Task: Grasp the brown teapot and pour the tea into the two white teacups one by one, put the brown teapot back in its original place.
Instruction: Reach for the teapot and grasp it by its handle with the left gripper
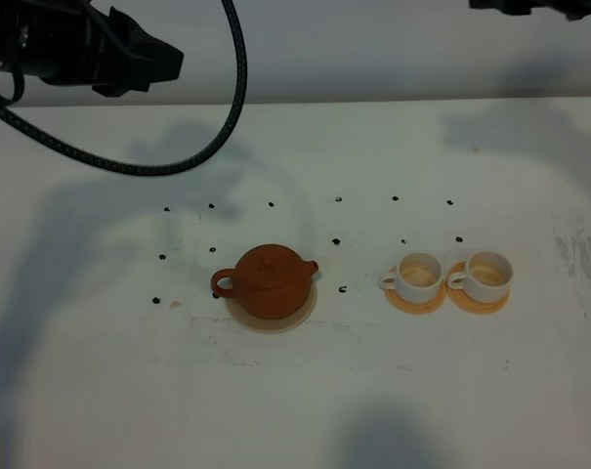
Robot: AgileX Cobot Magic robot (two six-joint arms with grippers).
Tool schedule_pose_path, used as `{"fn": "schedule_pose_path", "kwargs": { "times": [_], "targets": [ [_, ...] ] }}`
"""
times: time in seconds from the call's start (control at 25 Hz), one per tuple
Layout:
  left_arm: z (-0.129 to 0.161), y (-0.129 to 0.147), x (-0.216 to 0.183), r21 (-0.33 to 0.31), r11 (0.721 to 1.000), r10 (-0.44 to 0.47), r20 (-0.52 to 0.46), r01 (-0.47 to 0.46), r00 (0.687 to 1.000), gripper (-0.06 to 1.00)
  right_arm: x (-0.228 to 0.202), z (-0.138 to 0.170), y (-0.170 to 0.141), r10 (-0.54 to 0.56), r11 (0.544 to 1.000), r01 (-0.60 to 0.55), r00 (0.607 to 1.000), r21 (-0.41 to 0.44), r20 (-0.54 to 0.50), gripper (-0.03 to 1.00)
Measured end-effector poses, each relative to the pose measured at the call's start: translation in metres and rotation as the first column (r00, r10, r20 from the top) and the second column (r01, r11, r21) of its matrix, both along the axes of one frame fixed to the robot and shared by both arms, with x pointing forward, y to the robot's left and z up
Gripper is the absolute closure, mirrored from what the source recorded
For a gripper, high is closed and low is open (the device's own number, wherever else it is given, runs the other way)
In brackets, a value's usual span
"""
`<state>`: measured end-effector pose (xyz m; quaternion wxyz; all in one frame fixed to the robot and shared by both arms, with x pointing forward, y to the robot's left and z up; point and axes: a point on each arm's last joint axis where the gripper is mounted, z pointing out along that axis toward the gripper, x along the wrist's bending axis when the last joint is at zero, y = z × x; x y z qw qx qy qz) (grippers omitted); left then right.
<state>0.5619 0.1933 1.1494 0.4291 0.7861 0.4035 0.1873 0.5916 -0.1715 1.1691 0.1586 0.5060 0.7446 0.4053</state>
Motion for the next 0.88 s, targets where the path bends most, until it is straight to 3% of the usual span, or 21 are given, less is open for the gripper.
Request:
{"fn": "schedule_pose_path", "kwargs": {
  "times": [0.32, 0.52, 0.88],
  "targets": [
    [0.019, 0.003, -0.03, 0.096, 0.993, 0.075, -0.022, -0.073, 0.997, 0.54, -0.064, 0.051, 0.007, 0.045, 0.993, -0.032, 0.992, -0.113, 0.118, 0.43],
    [0.029, 0.01, -0.044, 0.085, 0.99, 0.115, -0.01, -0.114, 0.993, 0.54, -0.113, 0.084, -0.015, 0.034, 0.994, -0.013, 0.981, -0.111, 0.191, 0.44],
    [-0.022, 0.012, -0.042, 0.081, 0.982, 0.177, -0.053, -0.173, 0.983, 0.55, -0.202, 0.081, -0.063, -0.033, 0.991, 0.069, 0.958, -0.117, 0.284, 0.44]
  ]
}}
